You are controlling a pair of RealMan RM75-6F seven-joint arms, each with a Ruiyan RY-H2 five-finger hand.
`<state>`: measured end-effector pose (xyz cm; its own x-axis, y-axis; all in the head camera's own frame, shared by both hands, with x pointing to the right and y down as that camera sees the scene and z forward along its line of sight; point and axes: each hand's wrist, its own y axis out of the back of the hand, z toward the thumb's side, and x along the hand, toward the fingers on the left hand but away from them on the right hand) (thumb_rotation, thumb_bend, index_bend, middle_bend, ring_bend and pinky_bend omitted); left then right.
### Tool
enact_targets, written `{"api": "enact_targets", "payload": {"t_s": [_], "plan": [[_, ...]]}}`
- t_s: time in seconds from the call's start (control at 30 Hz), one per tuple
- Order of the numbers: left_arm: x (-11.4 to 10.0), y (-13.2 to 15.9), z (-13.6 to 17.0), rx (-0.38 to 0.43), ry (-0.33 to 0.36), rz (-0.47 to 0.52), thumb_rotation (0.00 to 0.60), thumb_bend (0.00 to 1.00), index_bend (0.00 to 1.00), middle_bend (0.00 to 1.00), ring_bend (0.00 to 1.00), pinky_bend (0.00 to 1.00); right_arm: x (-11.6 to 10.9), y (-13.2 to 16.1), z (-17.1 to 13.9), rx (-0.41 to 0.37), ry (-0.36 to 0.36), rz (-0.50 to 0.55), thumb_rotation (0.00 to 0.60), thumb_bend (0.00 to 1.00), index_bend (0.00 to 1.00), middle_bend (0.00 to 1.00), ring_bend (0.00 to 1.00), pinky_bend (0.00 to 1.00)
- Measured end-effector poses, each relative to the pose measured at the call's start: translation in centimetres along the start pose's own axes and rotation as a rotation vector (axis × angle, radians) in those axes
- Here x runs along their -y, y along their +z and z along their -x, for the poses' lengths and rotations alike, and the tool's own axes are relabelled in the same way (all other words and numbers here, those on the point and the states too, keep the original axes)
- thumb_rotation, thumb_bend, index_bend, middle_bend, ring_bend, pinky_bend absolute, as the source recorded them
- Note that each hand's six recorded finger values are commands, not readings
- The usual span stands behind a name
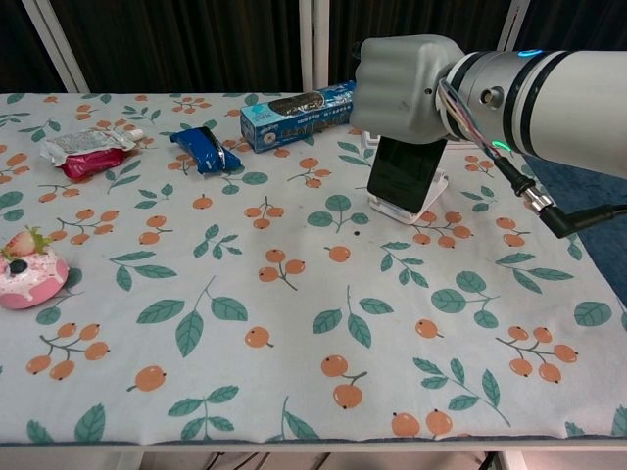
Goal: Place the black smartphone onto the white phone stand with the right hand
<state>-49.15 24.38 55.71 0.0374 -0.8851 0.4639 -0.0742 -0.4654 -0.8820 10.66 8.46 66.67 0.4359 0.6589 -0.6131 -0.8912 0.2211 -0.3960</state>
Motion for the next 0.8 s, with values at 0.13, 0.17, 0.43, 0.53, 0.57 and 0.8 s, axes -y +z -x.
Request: {"api": "enact_targets", "payload": {"t_s": [0.13, 0.17, 0.43, 0.53, 0.57, 0.8], "plan": [[0.03, 0.09, -0.12, 0.002, -0.003, 0.000, 0.204, 0.00, 0.05, 0.00, 0.00, 0.12, -0.08, -0.22, -0.03, 0.006, -0.003, 0.007, 0.600, 0.18, 0.62, 0.40, 0.43, 0.11], [0.03, 0.08, -0.14, 0.001, -0.004, 0.000, 0.204, 0.00, 0.05, 0.00, 0.00, 0.12, -0.08, -0.27, -0.04, 0.007, -0.003, 0.007, 0.600, 0.18, 0.62, 0.40, 0.43, 0.11], [0.21, -0.09, -0.02, -0.004, -0.010, -0.002, 0.203, 0.00, 0.05, 0.00, 0.00, 0.12, 0.30, -0.23, 0.03, 0.011, 0.000, 0.011, 0.600, 0.18, 0.62, 0.40, 0.43, 0.11], [0.20, -0.13, 0.01, -0.005, -0.010, -0.001, 0.204, 0.00, 0.05, 0.00, 0.00, 0.12, 0.43, -0.09, 0.04, 0.009, 0.006, 0.010, 0.600, 0.18, 0.62, 0.40, 0.43, 0.11], [0.19, -0.14, 0.02, -0.005, -0.009, -0.001, 0.204, 0.00, 0.05, 0.00, 0.00, 0.12, 0.45, -0.08, 0.05, 0.009, 0.008, 0.010, 0.600, 0.18, 0.62, 0.40, 0.43, 0.11], [0.27, -0.20, 0.03, -0.006, -0.009, 0.000, 0.204, 0.00, 0.05, 0.00, 0.00, 0.12, 0.40, -0.03, 0.10, 0.012, 0.004, 0.008, 0.600, 0.18, 0.62, 0.40, 0.42, 0.11]]}}
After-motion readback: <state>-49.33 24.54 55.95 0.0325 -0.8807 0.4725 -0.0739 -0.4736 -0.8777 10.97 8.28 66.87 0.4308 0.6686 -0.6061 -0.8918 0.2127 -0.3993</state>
